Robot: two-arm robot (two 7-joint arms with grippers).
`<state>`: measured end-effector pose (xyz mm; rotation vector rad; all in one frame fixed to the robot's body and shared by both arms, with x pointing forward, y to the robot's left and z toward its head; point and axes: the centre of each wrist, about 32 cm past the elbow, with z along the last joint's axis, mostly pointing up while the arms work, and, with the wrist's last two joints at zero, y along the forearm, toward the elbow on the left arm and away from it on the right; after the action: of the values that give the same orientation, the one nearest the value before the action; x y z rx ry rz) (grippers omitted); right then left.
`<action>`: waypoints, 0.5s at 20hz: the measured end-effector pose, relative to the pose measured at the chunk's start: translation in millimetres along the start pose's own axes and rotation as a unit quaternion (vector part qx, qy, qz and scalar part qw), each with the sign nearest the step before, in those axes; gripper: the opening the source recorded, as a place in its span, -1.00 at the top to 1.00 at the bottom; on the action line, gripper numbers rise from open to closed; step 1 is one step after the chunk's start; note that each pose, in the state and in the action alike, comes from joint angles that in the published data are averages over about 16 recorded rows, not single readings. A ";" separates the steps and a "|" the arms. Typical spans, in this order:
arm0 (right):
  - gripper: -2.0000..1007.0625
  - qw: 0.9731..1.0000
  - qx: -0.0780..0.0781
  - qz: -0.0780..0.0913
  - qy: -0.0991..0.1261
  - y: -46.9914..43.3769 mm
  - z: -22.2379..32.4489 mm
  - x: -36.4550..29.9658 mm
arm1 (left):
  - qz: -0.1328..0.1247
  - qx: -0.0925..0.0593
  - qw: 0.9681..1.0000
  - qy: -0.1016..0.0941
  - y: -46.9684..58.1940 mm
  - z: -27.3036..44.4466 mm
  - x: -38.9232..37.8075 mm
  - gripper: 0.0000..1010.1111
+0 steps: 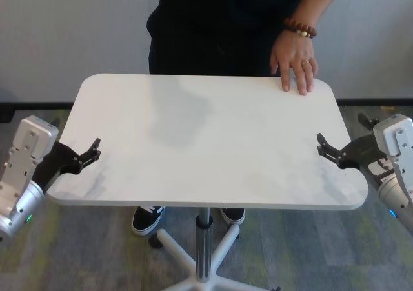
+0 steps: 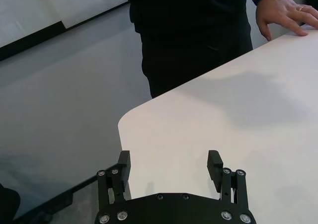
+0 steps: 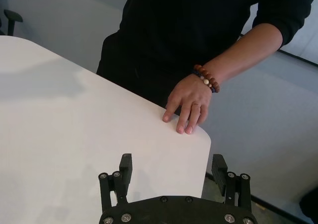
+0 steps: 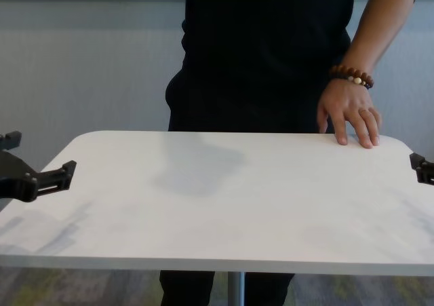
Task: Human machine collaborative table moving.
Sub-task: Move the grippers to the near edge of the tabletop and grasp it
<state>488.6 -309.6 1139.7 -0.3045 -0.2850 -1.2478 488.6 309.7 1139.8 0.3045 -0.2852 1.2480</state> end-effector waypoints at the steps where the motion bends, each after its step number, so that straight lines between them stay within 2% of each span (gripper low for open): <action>1: -1.00 1.000 0.000 0.000 0.000 0.0 0.0 0.0 | 0.000 0.000 1.000 0.000 0.0 0.0 0.0 -0.99; 10: -1.00 1.000 0.000 0.000 0.000 0.0 0.0 0.0 | 0.000 0.000 1.000 0.000 0.0 0.0 0.0 -0.99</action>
<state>488.6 -309.6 1139.7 -0.3045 -0.2850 -1.2478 488.6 309.7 1139.8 0.3045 -0.2852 1.2480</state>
